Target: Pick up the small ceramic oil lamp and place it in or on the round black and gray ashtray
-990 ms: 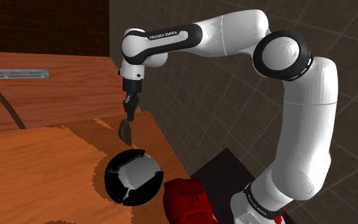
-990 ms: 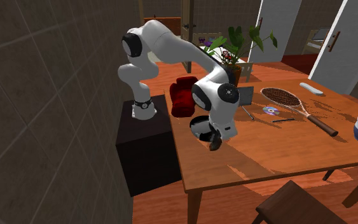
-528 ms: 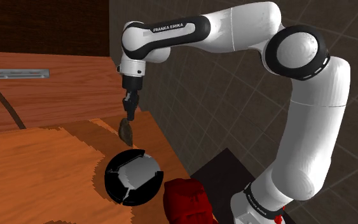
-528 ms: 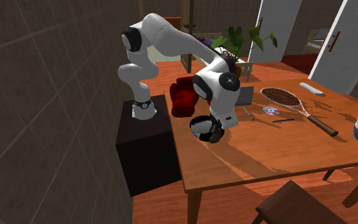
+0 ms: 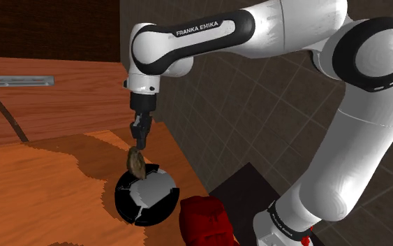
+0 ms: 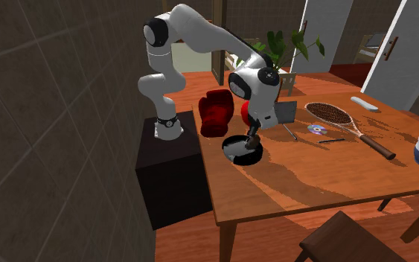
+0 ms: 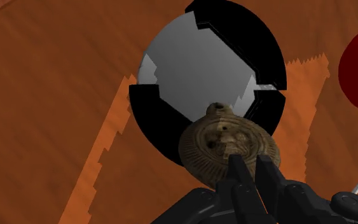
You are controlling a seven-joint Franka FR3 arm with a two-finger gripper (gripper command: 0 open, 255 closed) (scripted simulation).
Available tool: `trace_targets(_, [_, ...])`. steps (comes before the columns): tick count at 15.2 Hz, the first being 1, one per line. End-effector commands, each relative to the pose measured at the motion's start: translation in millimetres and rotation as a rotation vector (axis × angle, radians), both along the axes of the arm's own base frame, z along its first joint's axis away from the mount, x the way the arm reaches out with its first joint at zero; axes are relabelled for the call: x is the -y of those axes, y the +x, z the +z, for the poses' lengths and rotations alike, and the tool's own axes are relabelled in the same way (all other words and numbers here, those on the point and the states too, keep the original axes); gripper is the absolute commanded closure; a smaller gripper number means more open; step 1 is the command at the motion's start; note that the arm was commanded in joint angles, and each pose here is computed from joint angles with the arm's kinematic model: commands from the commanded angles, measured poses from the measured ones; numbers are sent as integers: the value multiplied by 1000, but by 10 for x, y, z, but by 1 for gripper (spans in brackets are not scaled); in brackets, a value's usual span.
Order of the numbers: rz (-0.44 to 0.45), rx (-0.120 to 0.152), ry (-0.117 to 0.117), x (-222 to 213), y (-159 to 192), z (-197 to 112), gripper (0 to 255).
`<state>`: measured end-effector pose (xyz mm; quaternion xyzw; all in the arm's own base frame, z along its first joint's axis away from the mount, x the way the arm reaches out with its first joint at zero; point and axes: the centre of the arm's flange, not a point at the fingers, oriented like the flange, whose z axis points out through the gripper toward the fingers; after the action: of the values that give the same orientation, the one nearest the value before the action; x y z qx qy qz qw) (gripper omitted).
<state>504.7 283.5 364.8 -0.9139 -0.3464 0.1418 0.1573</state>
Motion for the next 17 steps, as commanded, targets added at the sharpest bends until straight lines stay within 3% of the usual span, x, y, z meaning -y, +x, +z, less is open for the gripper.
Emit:
trace_targets(1, [-1,0,0,-170,-265,52,255])
trace_targets(17, [-1,0,0,-170,-265,-792,255])
